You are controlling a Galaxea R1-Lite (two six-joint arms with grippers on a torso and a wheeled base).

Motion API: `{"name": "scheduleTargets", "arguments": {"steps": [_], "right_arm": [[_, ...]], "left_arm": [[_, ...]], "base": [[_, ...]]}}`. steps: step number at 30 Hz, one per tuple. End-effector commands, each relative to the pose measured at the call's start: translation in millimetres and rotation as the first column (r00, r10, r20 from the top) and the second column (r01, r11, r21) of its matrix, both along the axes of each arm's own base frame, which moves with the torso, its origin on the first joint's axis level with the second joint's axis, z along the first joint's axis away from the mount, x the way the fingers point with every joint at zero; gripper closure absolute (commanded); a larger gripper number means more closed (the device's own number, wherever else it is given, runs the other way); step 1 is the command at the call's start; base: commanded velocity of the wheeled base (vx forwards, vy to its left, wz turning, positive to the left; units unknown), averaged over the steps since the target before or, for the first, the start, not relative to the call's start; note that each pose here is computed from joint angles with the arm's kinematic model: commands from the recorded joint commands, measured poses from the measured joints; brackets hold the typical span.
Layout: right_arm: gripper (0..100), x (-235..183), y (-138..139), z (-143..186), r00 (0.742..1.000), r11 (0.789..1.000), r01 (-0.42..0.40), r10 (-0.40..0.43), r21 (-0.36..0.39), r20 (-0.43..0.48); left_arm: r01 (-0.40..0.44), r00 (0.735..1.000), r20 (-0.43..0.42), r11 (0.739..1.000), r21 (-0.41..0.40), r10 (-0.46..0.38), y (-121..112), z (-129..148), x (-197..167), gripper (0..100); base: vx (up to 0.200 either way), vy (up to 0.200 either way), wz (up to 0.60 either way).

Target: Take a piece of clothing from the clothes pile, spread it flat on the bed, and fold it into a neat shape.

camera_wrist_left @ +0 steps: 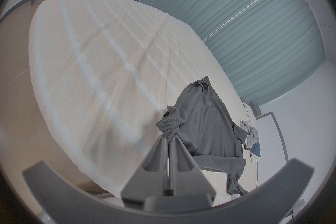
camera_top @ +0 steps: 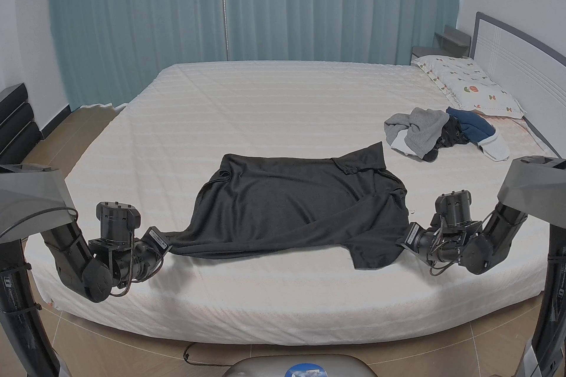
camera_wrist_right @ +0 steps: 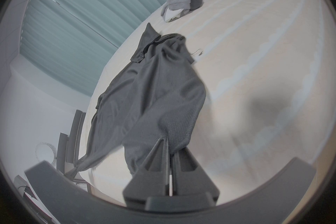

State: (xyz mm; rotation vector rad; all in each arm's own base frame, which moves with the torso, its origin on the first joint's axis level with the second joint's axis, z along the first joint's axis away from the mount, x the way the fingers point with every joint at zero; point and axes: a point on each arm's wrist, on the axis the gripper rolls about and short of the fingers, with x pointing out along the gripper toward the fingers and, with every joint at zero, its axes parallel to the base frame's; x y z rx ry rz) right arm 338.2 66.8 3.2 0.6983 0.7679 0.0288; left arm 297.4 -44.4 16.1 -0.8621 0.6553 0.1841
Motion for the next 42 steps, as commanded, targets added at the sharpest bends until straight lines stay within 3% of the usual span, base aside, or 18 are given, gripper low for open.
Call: {"name": "scheduleTargets", "arguments": {"steps": [1, 5, 13, 27, 28, 31, 32, 42], "right_arm": [[100, -35, -24, 32, 0.999, 1.0, 0.029, -0.029, -0.009, -0.033], [100, -57, -30, 33, 0.997, 1.0, -0.007, 0.005, -0.028, -0.081], [100, -95, -33, 13, 0.978, 0.981, -0.135, 0.109, -0.139, -0.179], [100, -118, -29, 8, 0.959, 0.964, -0.204, 0.161, -0.17, -0.233], [0, -120, -28, 7, 0.957, 0.963, -0.211, 0.167, -0.17, -0.239], [0, -120, -27, 8, 0.956, 0.962, -0.214, 0.172, -0.168, -0.236], [0, -117, -27, 10, 0.96, 0.964, -0.207, 0.167, -0.167, -0.223], [0, -85, -23, 37, 0.986, 0.972, -0.167, 0.16, -0.166, -0.056]], "left_arm": [[0.041, 0.999, 0.002, 0.998, 0.044, -0.041, 0, 7, -13, 100], [0.101, 0.995, -0.019, 0.991, 0.091, -0.1, -6, 10, -24, 100], [0.251, 0.956, -0.199, 0.954, 0.164, -0.217, -19, 9, -48, 100], [0.294, 0.938, -0.245, 0.937, 0.19, -0.245, -21, 2, -53, 100], [0.295, 0.938, -0.244, 0.937, 0.189, -0.246, -21, 2, -52, 100], [0.295, 0.938, -0.244, 0.937, 0.188, -0.247, -21, 2, -53, 100], [0.295, 0.939, -0.241, 0.937, 0.186, -0.247, -21, 2, -52, 0], [0.269, 0.953, -0.194, 0.946, 0.181, -0.234, -19, 11, -47, 0]], "base": [[0.0, 0.0, 0.0], [0.0, 0.0, 0.0], [0.0, 0.0, 0.0], [0.0, 0.0, 0.0], [0.0, 0.0, 0.0], [0.0, 0.0, 0.0], [0.0, 0.0, 0.0], [0.0, 0.0, 0.0]]}}
